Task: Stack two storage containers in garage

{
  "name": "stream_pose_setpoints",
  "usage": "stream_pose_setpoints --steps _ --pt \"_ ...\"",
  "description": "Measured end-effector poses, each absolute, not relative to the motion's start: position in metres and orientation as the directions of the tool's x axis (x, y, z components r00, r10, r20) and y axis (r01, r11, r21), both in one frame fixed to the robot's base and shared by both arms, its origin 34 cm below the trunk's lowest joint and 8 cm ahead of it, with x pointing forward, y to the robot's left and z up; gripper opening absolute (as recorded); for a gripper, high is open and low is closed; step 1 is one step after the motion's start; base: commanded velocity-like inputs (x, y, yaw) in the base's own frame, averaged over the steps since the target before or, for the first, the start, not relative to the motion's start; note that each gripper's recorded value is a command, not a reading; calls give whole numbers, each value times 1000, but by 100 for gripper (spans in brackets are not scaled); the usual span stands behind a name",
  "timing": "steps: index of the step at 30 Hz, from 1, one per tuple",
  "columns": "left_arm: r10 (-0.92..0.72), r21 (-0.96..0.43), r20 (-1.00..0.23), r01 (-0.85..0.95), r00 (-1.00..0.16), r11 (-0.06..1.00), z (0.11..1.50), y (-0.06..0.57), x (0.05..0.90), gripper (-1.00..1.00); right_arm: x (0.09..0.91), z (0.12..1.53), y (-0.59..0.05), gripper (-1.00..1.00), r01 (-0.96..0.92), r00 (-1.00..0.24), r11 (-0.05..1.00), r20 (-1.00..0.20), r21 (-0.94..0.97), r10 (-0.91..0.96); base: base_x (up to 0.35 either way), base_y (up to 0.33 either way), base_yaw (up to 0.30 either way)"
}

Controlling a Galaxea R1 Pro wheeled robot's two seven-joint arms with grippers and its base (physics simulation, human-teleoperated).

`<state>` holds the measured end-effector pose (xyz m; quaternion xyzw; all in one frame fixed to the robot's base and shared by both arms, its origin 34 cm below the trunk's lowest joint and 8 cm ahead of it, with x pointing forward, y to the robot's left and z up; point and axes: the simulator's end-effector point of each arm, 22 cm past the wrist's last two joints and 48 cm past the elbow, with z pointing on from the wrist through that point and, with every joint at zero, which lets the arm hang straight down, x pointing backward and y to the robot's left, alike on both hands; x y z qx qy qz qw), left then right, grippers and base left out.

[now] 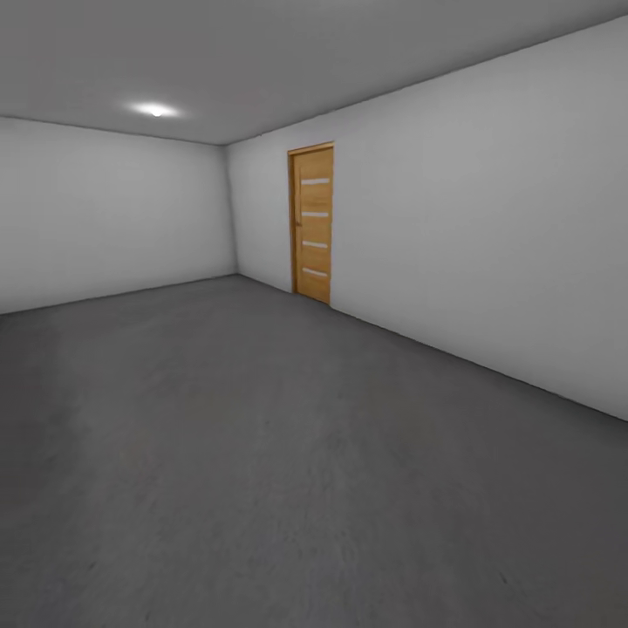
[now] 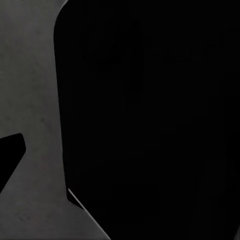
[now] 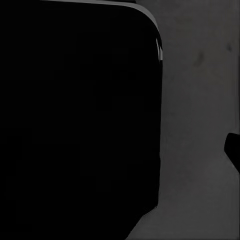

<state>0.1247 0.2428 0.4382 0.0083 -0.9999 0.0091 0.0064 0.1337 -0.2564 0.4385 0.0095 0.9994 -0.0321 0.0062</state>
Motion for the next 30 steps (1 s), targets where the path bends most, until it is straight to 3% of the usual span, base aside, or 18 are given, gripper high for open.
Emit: stream_pose_setpoints --steps 6,17,30 --pt "-17 -18 13 -17 -1000 1000 438 243 125 100 134 438 -256 100 19 -1000 998 -13 -64 19 322 0 178" --pt "-137 -9 14 -137 -990 990 438 246 125 100 133 438 -257 100 18 -1000 998 -12 -65 17 322 0 11" --pt "-144 -10 15 -144 -990 990 438 245 125 100 133 438 -258 100 18 -1000 998 -11 -66 17 322 0 0"
